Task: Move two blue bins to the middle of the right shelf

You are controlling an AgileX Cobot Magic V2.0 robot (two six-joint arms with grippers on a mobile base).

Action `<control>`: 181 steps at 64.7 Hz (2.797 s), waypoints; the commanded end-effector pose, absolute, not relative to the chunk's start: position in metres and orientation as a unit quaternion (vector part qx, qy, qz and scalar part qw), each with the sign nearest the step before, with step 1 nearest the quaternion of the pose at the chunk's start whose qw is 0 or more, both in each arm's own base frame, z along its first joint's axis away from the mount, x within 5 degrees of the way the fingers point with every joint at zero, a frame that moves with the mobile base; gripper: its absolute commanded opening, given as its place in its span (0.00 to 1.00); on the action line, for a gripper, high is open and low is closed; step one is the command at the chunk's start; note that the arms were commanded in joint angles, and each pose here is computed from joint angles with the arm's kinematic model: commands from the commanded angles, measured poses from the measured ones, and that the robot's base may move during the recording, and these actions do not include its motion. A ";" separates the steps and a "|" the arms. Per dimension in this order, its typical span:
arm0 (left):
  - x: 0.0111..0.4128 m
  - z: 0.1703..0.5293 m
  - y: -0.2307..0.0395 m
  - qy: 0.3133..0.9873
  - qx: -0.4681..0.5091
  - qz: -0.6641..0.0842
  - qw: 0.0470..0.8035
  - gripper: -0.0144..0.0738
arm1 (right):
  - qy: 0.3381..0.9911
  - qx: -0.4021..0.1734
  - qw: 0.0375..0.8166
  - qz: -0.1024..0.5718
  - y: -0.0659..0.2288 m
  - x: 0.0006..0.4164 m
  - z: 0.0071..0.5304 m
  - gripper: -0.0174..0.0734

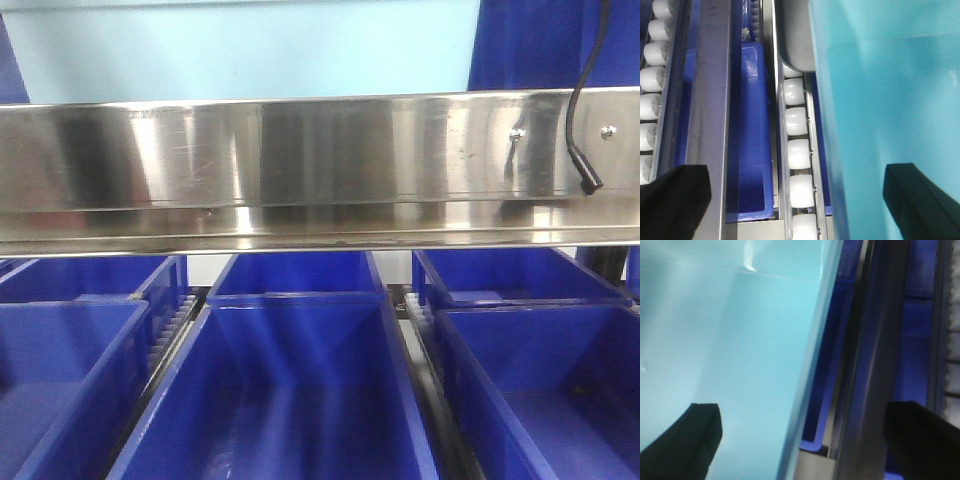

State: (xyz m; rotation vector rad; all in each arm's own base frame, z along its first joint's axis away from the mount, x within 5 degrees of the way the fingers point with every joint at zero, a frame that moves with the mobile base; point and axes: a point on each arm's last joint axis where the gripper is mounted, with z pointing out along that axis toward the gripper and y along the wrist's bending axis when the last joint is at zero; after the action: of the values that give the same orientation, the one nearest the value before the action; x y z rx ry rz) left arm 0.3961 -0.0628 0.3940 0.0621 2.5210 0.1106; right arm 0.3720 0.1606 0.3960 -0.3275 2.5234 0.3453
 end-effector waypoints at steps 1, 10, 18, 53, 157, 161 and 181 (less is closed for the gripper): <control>0.395 0.397 -0.060 0.950 0.021 0.043 0.308 0.86 | 0.943 -0.125 0.283 0.122 0.157 0.371 0.398 0.80; 0.395 0.393 -0.060 0.952 0.022 0.044 0.303 0.86 | 0.944 -0.125 0.276 0.130 0.160 0.374 0.394 0.80; 0.395 0.379 -0.062 0.959 0.024 0.039 0.278 0.86 | 0.947 -0.128 0.265 0.130 0.164 0.375 0.387 0.80; 0.392 0.326 -0.063 0.977 0.032 0.041 0.209 0.84 | 0.962 -0.135 0.204 0.118 0.180 0.390 0.336 0.53; 0.339 0.514 -0.066 0.806 0.011 -0.105 0.582 0.04 | 0.789 -0.116 0.577 0.179 0.154 0.349 0.518 0.02; 0.337 0.519 -0.066 0.798 0.011 -0.107 0.593 0.04 | 0.786 -0.115 0.580 0.180 0.154 0.349 0.519 0.02; 0.340 0.518 -0.066 0.794 0.012 -0.105 0.598 0.04 | 0.785 -0.115 0.581 0.181 0.154 0.349 0.519 0.02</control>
State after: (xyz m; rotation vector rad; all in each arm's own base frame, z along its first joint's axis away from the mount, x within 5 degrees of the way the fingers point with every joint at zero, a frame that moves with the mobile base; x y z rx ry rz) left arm 0.3508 -0.0631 0.4976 -0.0067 1.9532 -0.2034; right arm 0.3519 0.1594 0.4999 -0.3024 1.9660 0.4180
